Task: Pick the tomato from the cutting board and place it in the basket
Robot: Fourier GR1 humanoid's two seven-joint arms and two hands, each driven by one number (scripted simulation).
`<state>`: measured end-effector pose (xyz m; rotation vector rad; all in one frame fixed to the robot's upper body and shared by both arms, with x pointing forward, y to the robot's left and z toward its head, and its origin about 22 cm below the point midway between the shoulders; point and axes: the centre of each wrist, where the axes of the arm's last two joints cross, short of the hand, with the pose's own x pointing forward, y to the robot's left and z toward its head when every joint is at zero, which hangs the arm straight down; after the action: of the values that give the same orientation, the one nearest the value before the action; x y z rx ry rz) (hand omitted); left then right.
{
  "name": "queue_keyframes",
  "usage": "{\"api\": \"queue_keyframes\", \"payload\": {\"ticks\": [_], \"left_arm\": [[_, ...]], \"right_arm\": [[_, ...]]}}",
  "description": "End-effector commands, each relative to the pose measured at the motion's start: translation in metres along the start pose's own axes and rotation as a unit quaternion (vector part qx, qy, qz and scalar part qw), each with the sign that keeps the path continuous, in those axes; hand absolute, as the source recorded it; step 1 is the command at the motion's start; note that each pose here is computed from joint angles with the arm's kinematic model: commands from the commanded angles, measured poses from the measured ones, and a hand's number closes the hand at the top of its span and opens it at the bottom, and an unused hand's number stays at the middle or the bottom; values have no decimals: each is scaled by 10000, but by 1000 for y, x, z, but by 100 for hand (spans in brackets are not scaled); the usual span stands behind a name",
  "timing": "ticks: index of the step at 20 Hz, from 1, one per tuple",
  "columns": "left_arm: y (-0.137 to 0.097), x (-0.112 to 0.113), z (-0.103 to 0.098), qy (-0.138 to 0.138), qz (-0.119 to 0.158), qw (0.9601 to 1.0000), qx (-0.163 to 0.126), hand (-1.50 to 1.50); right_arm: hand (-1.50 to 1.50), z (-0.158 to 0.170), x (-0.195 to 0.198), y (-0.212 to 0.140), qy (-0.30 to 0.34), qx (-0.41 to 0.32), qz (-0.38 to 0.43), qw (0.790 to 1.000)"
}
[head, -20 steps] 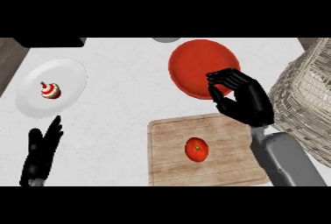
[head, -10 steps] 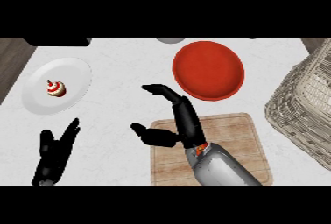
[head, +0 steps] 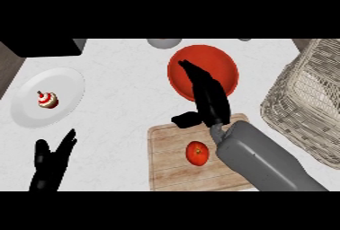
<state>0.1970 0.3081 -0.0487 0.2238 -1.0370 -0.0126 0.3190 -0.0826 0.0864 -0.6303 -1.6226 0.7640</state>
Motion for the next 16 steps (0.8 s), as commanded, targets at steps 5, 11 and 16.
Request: {"api": "queue_keyframes", "payload": {"ticks": [5, 11, 16], "left_arm": [[4, -15, 8, 363, 148, 9992, 57, 0], [-8, -23, 17, 297, 191, 9993, -112, 0], [-2, -14, 9, 298, 164, 9994, -71, 0]], "right_arm": [[-150, 1, 68, -76, 545, 830, 1584, 9824], [-150, 17, 99, -115, 1130, 1843, 2055, 9545], [-150, 30, 103, -154, 1276, 2089, 2269, 9427]]}}
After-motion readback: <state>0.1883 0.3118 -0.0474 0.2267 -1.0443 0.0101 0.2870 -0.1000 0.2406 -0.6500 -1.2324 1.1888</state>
